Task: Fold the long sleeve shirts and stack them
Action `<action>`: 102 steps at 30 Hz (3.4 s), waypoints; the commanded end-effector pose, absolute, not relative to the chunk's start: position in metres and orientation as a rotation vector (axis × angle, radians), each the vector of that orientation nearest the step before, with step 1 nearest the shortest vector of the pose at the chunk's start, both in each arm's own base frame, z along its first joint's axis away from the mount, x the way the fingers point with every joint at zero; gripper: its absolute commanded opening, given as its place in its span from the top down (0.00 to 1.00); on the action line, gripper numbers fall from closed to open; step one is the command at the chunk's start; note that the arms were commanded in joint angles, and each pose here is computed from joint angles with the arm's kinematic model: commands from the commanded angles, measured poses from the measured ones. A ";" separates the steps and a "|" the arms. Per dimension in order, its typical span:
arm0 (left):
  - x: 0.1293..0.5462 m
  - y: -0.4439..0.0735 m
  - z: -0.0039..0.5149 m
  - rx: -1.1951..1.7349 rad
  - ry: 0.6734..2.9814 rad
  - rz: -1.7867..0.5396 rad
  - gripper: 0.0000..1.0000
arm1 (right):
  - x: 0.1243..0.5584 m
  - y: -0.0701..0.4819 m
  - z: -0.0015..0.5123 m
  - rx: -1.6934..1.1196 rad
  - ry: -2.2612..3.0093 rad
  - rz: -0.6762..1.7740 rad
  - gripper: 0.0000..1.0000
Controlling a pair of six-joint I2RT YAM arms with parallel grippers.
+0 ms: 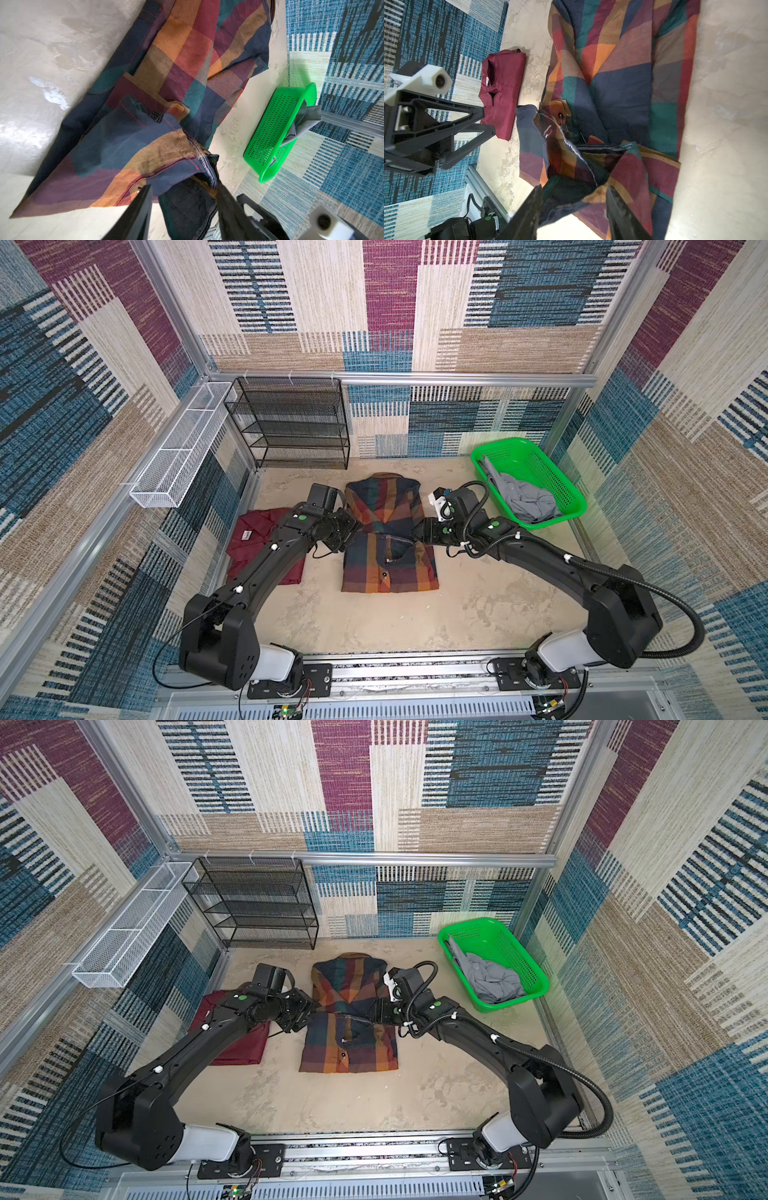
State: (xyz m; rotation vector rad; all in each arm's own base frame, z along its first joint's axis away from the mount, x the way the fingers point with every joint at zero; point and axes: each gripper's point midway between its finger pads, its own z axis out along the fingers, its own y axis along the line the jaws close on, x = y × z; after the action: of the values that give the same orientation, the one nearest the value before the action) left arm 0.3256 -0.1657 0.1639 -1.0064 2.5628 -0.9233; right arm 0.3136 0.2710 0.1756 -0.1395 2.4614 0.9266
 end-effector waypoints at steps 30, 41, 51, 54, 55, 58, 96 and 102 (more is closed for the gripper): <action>0.223 -0.139 0.060 -0.974 2.752 -0.845 0.48 | 0.353 0.330 0.065 -0.313 2.576 1.024 0.74; 0.175 -0.127 0.034 -1.041 2.792 -0.845 0.48 | 0.357 0.292 0.057 -0.190 2.588 1.016 0.62; 0.219 -0.116 0.113 -0.727 2.660 -0.743 0.47 | 0.340 0.239 0.110 -0.111 2.531 0.745 0.41; 0.236 -0.122 0.116 -0.685 2.686 -0.738 0.47 | 0.337 0.244 0.096 -0.138 2.556 0.772 0.42; 0.243 -0.123 0.116 -0.674 2.691 -0.739 0.47 | 0.338 0.245 0.092 -0.146 2.559 0.769 0.42; 0.262 -0.126 0.117 -0.642 2.701 -0.731 0.47 | 0.345 0.245 0.078 -0.148 2.579 0.755 0.43; 0.287 -0.168 0.081 -0.565 2.694 -0.980 0.48 | 0.350 0.249 0.035 -0.105 2.650 0.799 0.68; 0.254 -0.155 0.085 -0.591 2.662 -0.970 0.48 | 0.337 0.229 0.082 -0.080 2.555 0.679 0.38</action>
State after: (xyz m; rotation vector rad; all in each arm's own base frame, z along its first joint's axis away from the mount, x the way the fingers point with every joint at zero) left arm 0.2590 -0.1570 0.0812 -0.5552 2.6832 -0.9592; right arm 0.3356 0.2406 0.0650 -0.0969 2.6005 0.7537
